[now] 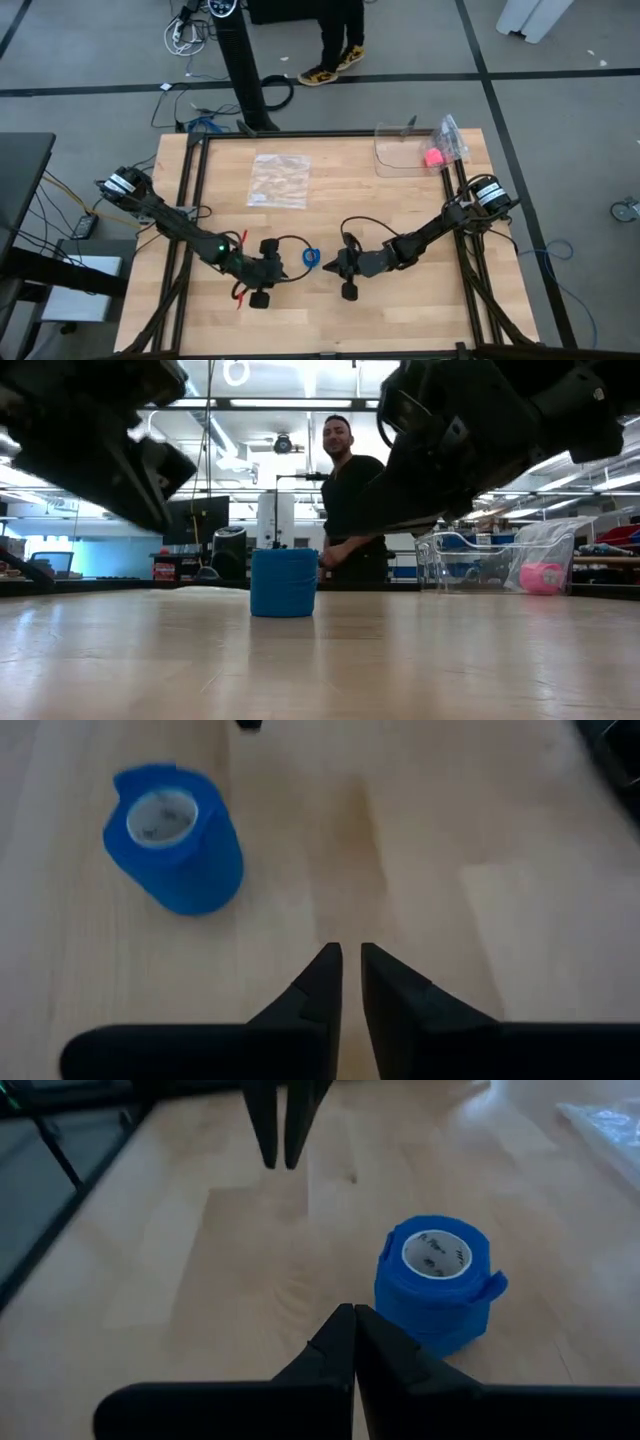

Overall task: Roll bandage
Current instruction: Open the transparent zip bag

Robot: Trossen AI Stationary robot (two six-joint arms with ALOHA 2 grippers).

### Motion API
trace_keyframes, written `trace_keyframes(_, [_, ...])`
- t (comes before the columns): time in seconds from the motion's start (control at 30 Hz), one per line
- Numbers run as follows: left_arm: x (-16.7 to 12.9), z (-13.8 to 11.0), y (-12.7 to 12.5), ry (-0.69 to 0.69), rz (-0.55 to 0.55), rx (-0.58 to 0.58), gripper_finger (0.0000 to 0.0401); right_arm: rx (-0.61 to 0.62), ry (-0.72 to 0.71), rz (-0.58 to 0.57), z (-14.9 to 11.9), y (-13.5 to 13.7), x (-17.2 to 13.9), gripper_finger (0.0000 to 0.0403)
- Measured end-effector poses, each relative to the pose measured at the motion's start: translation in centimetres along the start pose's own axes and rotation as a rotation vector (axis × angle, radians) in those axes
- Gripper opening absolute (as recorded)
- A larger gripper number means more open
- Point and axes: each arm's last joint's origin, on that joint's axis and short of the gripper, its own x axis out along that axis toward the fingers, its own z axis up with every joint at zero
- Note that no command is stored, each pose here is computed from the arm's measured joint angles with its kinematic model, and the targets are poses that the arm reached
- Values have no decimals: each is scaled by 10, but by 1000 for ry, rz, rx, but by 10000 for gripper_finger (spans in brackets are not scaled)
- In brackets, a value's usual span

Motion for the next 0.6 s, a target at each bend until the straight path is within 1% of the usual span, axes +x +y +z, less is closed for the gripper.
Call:
trace_keyframes(0.1, [10,-6,1,30,23,27,37,-24,36,-32,3,1,2,7])
trace_keyframes(0.17, [17,-8,3,36,32,25,30,-34,45,-50,3,1,2,7])
trace_keyframes(0.33, [35,-9,2,-7,31,4,12,-9,69,-63,1,0,2,7])
trace_keyframes(0.47, [46,-13,3,-11,34,-1,8,-9,79,-63,-1,1,2,7])
trace_keyframes(0.6, [54,-15,9,-7,57,-15,7,4,71,-76,0,-1,2,7])
